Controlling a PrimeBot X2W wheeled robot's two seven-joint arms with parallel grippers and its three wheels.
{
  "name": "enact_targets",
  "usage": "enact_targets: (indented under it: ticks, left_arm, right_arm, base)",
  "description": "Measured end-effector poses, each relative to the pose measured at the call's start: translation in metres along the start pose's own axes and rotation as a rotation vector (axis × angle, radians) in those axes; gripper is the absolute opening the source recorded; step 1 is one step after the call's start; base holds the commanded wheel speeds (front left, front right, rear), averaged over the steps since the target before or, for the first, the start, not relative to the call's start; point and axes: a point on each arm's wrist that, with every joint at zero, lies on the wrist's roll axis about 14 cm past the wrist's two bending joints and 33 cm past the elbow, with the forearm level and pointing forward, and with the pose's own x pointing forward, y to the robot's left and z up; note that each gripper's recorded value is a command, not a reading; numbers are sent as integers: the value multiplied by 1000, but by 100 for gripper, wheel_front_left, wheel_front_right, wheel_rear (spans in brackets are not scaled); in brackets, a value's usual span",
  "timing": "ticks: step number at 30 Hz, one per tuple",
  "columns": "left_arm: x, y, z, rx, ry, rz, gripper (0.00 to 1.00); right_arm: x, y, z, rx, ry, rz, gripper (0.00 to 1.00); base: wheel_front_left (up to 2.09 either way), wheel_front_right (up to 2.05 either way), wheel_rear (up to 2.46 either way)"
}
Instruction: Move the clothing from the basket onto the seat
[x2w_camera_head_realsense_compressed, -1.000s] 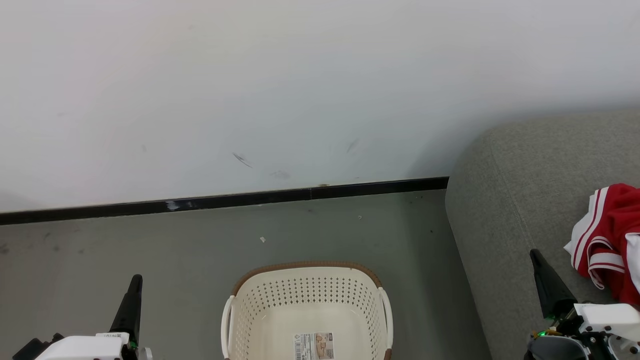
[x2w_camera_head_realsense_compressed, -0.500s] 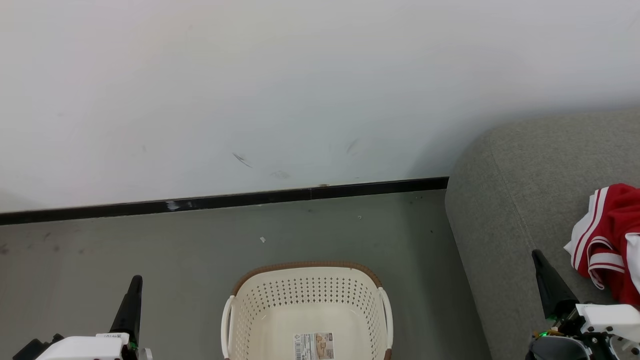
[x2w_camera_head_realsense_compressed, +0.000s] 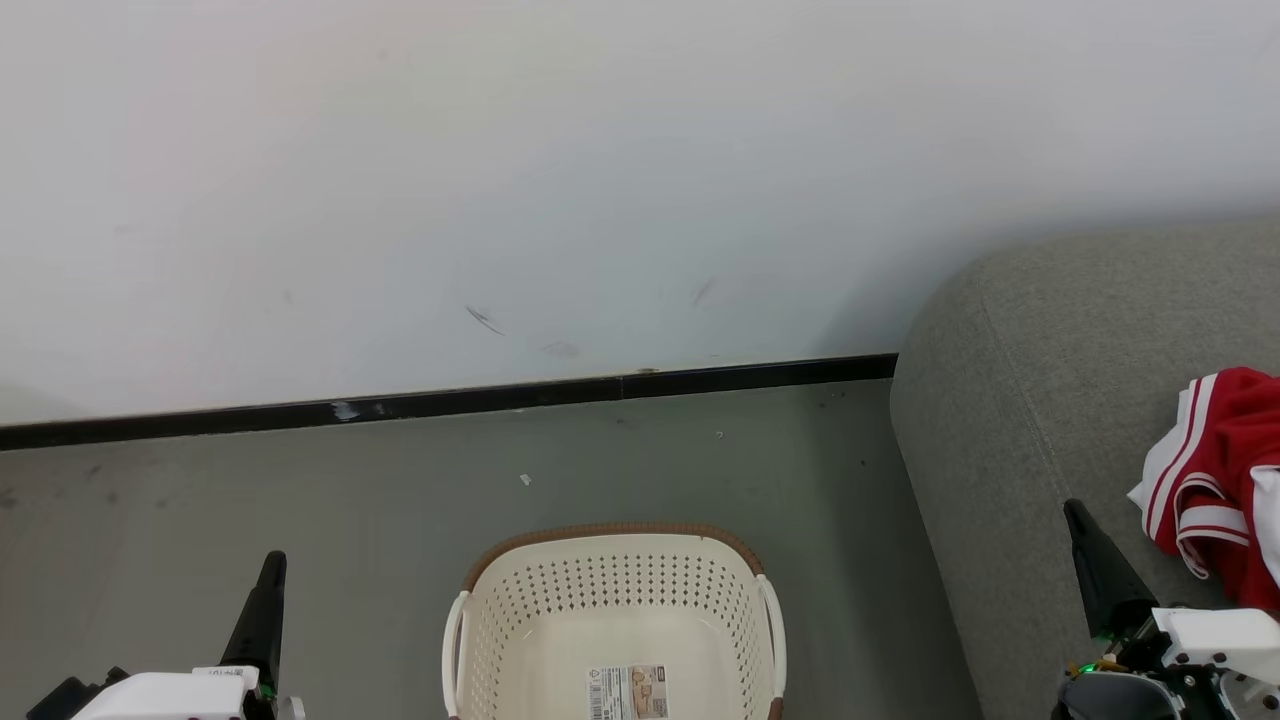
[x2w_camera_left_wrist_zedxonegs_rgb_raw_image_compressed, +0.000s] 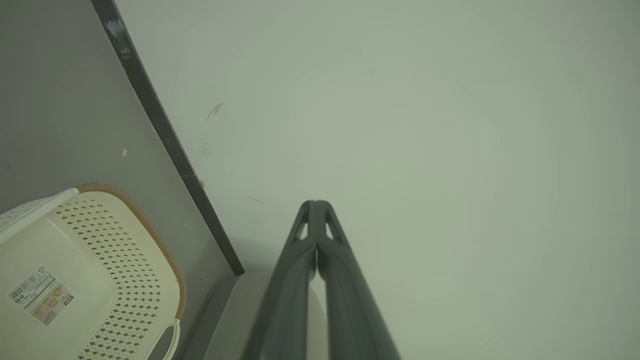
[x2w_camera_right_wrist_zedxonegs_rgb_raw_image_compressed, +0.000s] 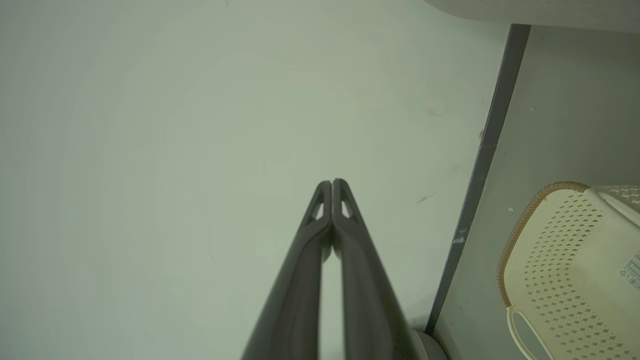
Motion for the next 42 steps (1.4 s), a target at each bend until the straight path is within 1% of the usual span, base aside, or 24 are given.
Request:
enact_targets:
  ticks: [42]
  left_arm:
    - [0, 1, 1, -1, -2, 2, 0]
  right_arm:
    - [0, 0, 0, 2, -1, 0, 0]
  base:
    - [0, 0, 0]
